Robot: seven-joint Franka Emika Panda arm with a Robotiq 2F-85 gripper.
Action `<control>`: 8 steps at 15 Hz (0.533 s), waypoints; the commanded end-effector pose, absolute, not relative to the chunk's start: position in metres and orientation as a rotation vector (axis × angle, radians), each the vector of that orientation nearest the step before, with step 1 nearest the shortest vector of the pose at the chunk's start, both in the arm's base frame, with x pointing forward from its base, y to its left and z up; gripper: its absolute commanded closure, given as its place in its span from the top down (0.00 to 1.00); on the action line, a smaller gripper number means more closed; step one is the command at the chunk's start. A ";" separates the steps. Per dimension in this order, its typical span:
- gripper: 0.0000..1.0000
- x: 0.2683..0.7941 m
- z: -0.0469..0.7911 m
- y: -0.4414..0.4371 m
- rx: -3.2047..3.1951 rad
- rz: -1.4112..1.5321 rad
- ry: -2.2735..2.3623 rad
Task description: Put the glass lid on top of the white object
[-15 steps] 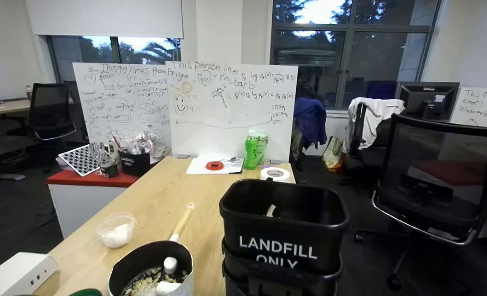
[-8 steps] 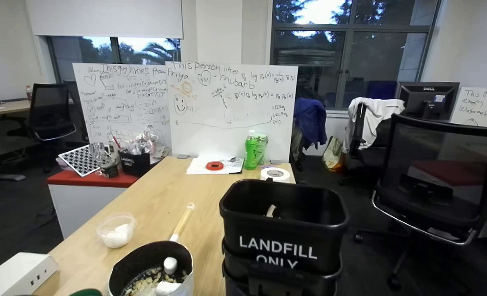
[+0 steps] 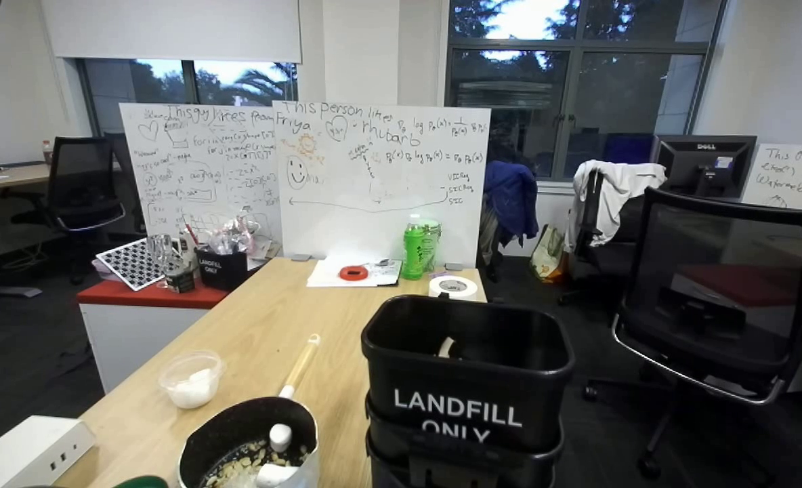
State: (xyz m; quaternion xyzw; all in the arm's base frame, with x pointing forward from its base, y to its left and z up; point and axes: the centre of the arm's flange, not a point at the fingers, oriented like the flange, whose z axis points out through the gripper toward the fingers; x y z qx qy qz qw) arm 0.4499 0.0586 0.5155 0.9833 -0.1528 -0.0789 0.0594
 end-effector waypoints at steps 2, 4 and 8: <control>1.00 0.450 0.515 0.059 2.977 -0.239 -0.463; 1.00 0.453 0.503 0.055 2.967 -0.251 -0.507; 1.00 0.453 0.460 0.032 2.975 -0.334 -0.733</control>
